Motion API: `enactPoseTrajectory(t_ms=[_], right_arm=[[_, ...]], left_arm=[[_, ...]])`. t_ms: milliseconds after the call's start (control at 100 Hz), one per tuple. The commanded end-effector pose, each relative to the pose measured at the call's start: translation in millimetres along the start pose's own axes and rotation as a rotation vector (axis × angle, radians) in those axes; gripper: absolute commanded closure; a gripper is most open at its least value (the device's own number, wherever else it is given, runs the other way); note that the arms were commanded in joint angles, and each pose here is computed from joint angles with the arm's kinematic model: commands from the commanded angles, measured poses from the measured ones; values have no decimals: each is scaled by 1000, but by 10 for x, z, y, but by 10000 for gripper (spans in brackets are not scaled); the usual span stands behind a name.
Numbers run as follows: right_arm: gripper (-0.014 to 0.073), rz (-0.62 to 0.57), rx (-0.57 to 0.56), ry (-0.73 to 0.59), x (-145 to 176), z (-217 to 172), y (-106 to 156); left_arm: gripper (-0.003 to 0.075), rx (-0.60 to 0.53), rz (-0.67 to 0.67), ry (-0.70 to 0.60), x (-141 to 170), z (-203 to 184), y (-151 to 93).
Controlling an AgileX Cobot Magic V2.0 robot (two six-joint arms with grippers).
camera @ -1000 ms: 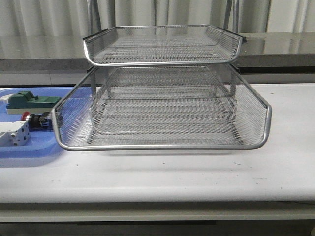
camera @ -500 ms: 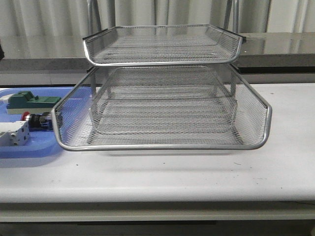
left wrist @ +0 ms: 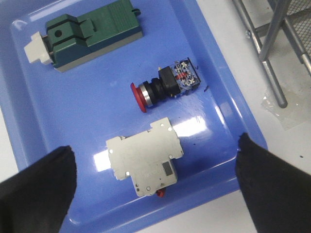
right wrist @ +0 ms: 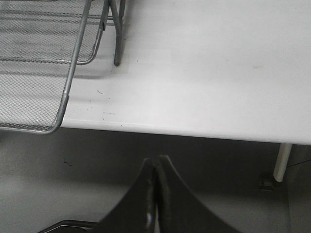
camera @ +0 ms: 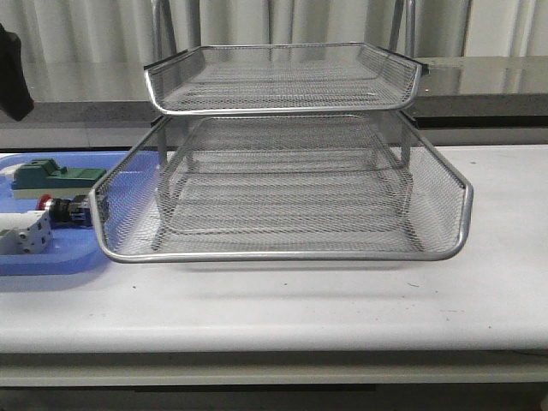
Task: Place button on rack with both arms
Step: 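Lower the left gripper into the blue tray and grasp the red push button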
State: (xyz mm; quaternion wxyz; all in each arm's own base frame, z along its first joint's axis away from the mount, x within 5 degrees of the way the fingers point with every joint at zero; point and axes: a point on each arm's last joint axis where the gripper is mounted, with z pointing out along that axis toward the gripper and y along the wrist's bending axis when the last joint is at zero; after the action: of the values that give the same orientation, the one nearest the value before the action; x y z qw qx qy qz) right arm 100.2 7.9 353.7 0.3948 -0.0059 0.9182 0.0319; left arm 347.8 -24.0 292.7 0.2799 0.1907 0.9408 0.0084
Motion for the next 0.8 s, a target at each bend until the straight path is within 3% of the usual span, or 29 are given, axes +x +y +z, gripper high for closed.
enactPoseTrajectory(t_ms=[0, 340, 790], right_arm=[[666, -6, 3, -85, -113, -80, 1], [666, -6, 3, -85, -113, -80, 1], [666, -6, 3, -85, -113, -80, 1]], left_arm=[[80, -17, 60, -82, -228, -92, 63], [80, 122, 363, 57, -632, 488, 179], [80, 260, 558, 106, -623, 1139, 147]])
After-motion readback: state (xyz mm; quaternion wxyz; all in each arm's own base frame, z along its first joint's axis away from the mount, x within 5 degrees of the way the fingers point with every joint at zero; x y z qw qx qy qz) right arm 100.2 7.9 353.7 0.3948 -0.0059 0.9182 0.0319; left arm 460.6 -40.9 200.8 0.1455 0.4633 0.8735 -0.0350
